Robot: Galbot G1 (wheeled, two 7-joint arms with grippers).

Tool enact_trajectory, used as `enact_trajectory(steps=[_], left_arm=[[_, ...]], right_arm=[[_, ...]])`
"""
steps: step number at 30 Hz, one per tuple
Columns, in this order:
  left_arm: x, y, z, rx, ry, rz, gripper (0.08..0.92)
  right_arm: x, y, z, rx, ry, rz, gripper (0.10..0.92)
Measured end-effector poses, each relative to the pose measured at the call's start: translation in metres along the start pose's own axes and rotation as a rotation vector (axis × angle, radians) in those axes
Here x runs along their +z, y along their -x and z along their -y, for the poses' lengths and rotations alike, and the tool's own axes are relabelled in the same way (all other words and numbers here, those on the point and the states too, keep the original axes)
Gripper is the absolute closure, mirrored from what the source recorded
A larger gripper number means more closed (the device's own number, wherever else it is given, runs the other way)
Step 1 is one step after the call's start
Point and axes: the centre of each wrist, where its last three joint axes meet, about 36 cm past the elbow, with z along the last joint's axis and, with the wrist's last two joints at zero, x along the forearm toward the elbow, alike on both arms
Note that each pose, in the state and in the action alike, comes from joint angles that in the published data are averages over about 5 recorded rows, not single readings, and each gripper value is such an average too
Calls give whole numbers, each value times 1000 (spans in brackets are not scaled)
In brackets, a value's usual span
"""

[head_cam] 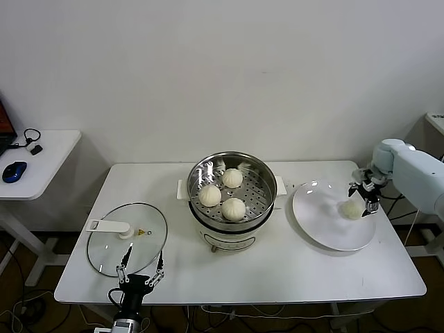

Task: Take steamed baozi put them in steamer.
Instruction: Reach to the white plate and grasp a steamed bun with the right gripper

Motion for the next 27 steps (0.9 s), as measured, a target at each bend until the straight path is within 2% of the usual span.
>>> enact_trajectory(steps=[10, 13, 19, 27], left_arm=[[1, 0, 0, 0, 6, 3, 177], [1, -1, 0, 0, 7, 4, 177], [0, -1, 0, 2, 9, 7, 177], [-2, -1, 0, 2, 12, 13, 177]], right_arm=[[-1, 18, -4, 5, 2, 1, 205], [-1, 20, -4, 10, 1, 3, 253], [0, 20, -5, 14, -3, 2, 408], [2, 8, -3, 24, -4, -3, 449]])
